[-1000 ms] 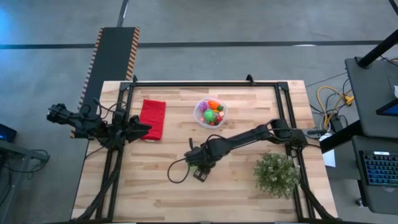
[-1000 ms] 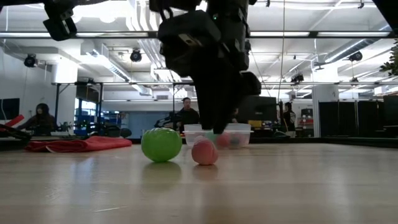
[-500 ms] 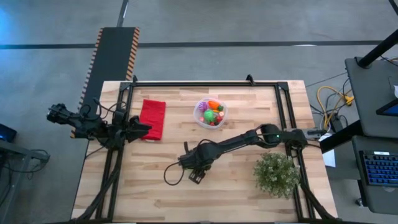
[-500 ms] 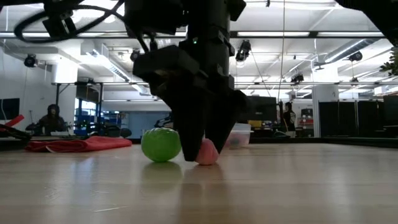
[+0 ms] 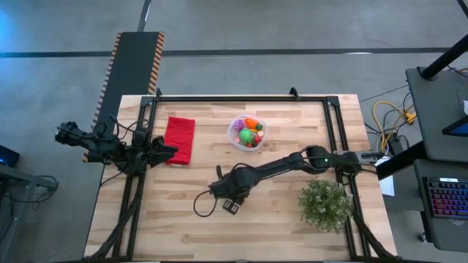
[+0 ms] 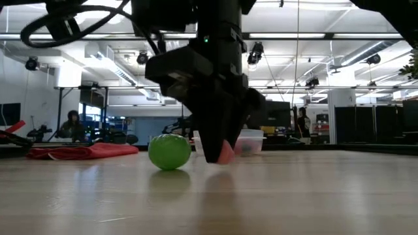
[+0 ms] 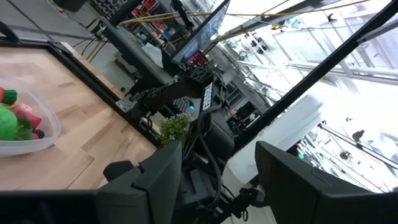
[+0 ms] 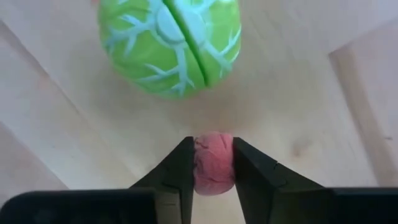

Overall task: Pick and placing Produce into tupperware
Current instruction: Put the pink peach into the transparent bin

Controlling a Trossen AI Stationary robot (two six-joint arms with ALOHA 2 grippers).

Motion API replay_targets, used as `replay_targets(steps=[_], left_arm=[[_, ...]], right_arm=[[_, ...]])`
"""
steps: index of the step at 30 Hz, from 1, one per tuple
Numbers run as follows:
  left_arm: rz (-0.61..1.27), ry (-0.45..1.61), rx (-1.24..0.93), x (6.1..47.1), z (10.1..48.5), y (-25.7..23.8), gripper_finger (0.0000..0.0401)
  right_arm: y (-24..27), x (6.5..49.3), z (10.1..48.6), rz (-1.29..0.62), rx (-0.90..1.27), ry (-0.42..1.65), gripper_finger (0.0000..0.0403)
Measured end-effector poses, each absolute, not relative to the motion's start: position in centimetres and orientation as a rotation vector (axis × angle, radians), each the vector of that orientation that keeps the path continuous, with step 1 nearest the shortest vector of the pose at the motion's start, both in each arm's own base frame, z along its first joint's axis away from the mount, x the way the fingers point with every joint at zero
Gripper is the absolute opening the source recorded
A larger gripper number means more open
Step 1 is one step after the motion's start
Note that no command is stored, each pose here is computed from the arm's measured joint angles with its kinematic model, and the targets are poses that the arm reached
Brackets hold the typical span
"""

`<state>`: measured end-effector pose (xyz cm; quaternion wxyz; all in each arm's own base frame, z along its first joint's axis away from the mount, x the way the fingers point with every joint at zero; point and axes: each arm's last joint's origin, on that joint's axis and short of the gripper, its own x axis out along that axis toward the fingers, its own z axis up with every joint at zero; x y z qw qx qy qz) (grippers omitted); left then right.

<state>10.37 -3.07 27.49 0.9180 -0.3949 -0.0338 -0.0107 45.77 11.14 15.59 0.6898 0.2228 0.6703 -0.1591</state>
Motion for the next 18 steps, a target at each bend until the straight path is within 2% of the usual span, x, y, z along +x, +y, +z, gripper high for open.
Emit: replay_targets(steps=[5, 9, 15, 18], left_arm=[[-0.038, -0.064, -0.811, 10.4, 27.5, -3.1, 0.0192], [-0.047, -0.060, -0.811, 10.4, 27.5, -3.1, 0.0192], [-0.048, -0.058, -0.810, 10.4, 27.5, -3.1, 0.0192], [-0.067, -0.049, -0.807, 10.4, 27.5, -3.2, 0.0192]], right_arm=[[10.7, 45.7, 17.4, -0.407, 0.436, 1.485, 0.0085], [8.5, 45.6, 21.0, -0.507, 0.341, 1.410, 0.0089], [1.0, 44.9, 26.2, -0.648, 0.345, 1.289, 0.0088], [-3.9, 44.4, 27.0, -0.664, 0.377, 1.287, 0.0092]])
